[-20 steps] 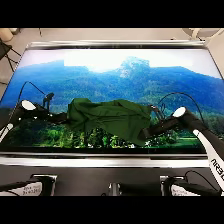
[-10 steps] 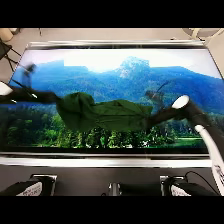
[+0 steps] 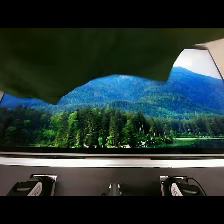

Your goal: Fold the shirts.

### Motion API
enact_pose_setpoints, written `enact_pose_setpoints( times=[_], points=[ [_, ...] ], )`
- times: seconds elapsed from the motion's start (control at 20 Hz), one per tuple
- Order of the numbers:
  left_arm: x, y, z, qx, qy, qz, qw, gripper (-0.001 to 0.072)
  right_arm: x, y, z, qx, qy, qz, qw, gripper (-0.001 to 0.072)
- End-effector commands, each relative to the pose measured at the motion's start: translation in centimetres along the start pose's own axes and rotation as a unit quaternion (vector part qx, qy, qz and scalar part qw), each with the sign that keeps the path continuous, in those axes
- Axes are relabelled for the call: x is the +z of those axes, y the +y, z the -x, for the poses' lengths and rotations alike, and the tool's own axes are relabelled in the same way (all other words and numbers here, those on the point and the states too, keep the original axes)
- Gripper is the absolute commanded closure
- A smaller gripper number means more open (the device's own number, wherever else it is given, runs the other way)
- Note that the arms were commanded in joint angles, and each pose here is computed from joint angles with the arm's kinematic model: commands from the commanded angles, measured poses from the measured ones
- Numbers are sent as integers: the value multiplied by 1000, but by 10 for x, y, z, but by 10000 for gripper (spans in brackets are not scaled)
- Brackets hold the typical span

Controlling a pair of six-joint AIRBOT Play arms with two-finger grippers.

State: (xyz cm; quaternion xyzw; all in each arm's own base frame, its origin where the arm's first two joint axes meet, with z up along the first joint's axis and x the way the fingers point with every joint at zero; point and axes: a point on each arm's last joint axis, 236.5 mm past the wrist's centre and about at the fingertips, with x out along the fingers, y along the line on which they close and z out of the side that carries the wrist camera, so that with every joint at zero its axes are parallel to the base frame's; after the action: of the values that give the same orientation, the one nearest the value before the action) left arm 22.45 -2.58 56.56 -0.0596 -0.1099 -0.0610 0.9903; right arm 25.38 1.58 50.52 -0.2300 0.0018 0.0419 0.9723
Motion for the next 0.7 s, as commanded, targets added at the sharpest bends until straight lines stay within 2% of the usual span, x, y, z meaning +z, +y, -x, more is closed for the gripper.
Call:
enact_pose_setpoints(
  times=[0.0, 0.2, 0.4, 0.55, 0.65],
  points=[
    [36, -4, 39, 9, -51, 10, 999, 677, 28, -19, 56, -62, -29, 8, 998, 691],
    [35, -2, 35, 12, -52, 7, 999, 677, 8, -10, 52, -40, 11, 5, 999, 691],
    [-15, 10, -4, 21, 41, -4, 999, 677, -50, 11, 22, 26, 129, -9, 991, 691],
    [-102, 30, -54, 27, 189, -19, 981, 676, -139, 37, -25, 115, 296, -31, 948, 690],
    [-180, 47, -92, 26, 299, -26, 954, 676, -200, 54, -74, 159, 374, -62, 912, 691]
  ],
)
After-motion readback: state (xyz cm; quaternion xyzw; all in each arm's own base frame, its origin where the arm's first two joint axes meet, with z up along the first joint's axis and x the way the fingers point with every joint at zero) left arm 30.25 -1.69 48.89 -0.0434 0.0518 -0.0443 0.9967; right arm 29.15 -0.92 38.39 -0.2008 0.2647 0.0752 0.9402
